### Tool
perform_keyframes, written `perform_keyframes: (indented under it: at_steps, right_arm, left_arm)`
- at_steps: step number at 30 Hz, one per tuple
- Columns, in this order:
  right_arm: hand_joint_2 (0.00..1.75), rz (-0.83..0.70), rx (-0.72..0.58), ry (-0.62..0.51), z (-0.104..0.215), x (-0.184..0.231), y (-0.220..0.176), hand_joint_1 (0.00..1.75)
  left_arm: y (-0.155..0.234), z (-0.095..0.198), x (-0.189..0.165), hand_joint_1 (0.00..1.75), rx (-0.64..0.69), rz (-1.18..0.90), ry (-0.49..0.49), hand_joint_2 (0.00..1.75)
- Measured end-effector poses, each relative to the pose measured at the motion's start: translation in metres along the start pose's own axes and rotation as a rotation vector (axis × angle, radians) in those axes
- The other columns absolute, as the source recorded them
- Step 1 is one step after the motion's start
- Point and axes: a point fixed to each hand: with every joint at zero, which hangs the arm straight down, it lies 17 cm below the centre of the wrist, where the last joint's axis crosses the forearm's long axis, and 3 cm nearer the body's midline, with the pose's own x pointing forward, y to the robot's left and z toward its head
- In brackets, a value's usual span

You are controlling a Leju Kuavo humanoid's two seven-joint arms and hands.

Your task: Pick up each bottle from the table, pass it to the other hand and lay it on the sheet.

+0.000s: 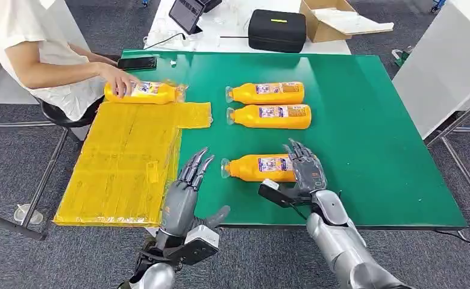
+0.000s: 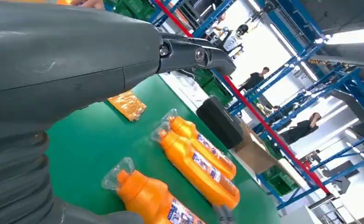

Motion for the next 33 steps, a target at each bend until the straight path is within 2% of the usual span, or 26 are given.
perform_keyframes:
  at_steps: [4, 7, 11, 12, 13, 17, 25, 27, 30, 33]
  right_arm:
    - [1.75, 0.017, 0.164, 0.032, 0.000, -0.009, 0.032, 0.00]
    - [1.75, 0.045, 0.241, 0.061, -0.006, -0.016, 0.038, 0.00]
    - [1.75, 0.074, 0.285, 0.071, -0.012, -0.019, 0.040, 0.00]
    - [1.75, 0.078, 0.293, 0.073, -0.012, -0.020, 0.041, 0.05]
    - [1.75, 0.088, 0.313, 0.086, -0.011, -0.022, 0.043, 1.71]
    - [1.75, 0.126, 0.399, 0.124, -0.013, -0.031, 0.049, 1.75]
    - [1.75, 0.138, 0.441, 0.148, -0.017, -0.036, 0.048, 1.75]
    - [1.75, 0.105, 0.463, 0.130, -0.018, -0.033, 0.049, 1.75]
    - [1.75, -0.040, 0.519, 0.059, -0.017, -0.020, 0.052, 1.75]
    - [1.75, -0.183, 0.518, 0.006, -0.016, -0.009, 0.049, 1.75]
  left_arm:
    - [0.000, -0.004, 0.005, 0.00, 0.005, 0.009, -0.016, 1.75]
    - [0.001, -0.005, 0.006, 0.00, 0.007, 0.008, -0.018, 1.75]
    - [0.000, -0.006, 0.005, 0.00, 0.006, 0.009, -0.017, 1.75]
    - [-0.001, -0.006, 0.005, 0.00, 0.005, 0.009, -0.016, 1.75]
    - [0.000, -0.006, 0.005, 0.00, 0.007, 0.008, -0.014, 1.75]
    - [-0.001, -0.008, 0.004, 0.00, 0.010, 0.008, -0.011, 1.75]
    - [-0.003, -0.009, 0.003, 0.00, 0.017, 0.008, -0.002, 1.75]
    - [-0.003, -0.009, 0.002, 0.00, 0.019, 0.014, -0.001, 1.75]
    - [-0.002, -0.010, 0.004, 0.00, 0.030, 0.049, -0.011, 1.75]
    - [-0.001, -0.011, 0.006, 0.00, 0.042, 0.114, -0.012, 1.75]
